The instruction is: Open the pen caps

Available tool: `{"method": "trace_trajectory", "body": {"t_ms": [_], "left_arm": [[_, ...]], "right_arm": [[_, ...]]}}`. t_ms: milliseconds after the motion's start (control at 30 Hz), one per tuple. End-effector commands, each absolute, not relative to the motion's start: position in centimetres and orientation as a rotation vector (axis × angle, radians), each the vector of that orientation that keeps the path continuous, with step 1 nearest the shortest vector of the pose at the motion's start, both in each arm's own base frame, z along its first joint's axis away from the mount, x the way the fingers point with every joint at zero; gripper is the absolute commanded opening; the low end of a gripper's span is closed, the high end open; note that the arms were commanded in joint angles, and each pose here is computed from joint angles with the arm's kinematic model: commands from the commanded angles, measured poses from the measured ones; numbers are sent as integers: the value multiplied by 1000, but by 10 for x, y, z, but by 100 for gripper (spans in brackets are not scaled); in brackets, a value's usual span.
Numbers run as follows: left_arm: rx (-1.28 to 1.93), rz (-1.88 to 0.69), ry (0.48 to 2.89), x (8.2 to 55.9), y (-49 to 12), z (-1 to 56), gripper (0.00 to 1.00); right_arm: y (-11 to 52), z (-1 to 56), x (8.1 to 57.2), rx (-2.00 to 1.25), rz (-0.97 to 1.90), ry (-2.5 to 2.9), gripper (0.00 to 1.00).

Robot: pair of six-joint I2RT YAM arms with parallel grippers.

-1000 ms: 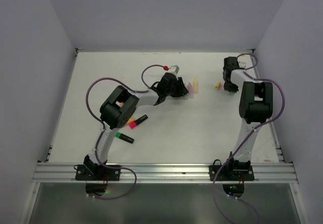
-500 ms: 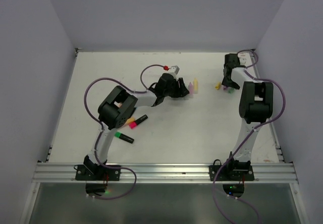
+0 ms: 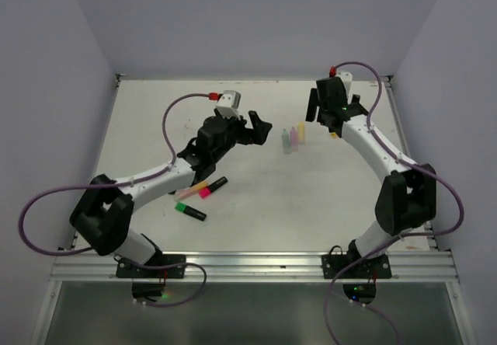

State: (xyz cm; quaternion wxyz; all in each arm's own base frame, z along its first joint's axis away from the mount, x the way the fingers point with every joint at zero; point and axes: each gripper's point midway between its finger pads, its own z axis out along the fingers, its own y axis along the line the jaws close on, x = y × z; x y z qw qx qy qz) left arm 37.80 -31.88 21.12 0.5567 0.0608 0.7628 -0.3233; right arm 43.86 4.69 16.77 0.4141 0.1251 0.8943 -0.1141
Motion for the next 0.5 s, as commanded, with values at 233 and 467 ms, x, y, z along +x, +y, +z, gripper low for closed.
{"method": "trace_trajectory", "body": {"t_ms": [233,467], "left_arm": [[202,-805,1879,305,-262,179,97],[-78,-364,2010,310,-179,155,89]], "right_arm": [[148,170,369,218,626,2227,99],[177,169,346,86,778,2274,99]]}}
